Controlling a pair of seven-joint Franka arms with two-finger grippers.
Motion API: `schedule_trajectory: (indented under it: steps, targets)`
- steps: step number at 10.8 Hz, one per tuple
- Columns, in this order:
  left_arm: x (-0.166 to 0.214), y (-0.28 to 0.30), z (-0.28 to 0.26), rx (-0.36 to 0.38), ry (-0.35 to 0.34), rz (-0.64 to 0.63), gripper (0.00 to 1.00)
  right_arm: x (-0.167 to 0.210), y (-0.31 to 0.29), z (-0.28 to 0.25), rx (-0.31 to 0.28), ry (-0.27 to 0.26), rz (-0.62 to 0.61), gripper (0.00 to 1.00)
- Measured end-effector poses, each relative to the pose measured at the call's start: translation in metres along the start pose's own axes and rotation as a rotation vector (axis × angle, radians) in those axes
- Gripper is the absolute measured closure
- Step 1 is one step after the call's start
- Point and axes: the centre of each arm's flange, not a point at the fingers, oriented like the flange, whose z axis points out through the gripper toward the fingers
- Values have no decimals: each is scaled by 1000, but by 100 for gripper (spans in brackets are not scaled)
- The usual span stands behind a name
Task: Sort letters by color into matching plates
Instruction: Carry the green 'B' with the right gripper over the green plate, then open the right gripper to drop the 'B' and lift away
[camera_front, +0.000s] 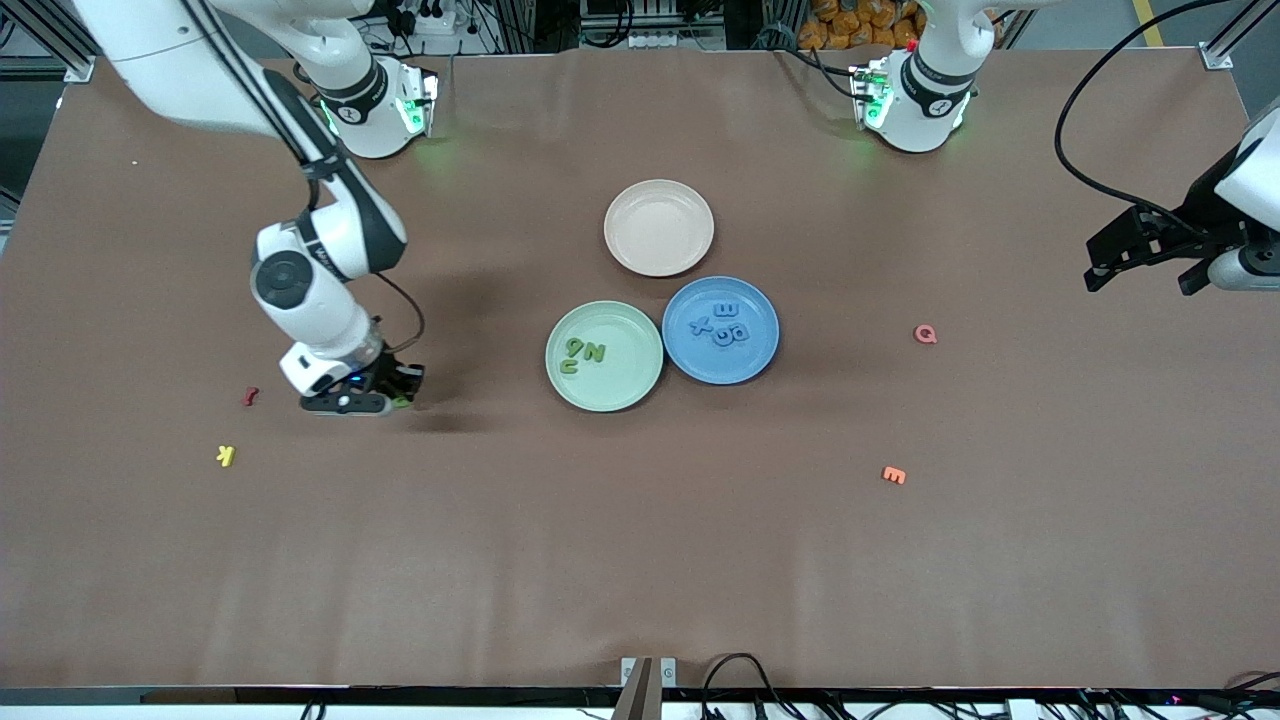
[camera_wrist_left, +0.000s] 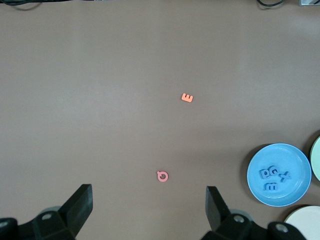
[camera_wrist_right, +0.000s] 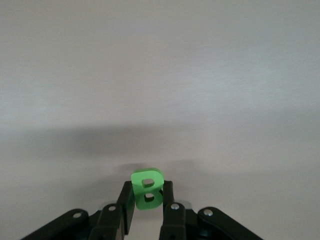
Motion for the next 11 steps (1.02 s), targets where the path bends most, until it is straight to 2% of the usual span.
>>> schedule_trajectory:
  steps: [2,6,11]
  targets:
    - [0,1,0,0,0,1,0,-4,-63,-19,-10,-30,33,73]
    - [0,2,0,-7,0,2,0,-32,-165,-45,63,-56,88,73]
    - [0,6,0,-26,2,3,0,-82,-264,-37,61,-110,162,73]
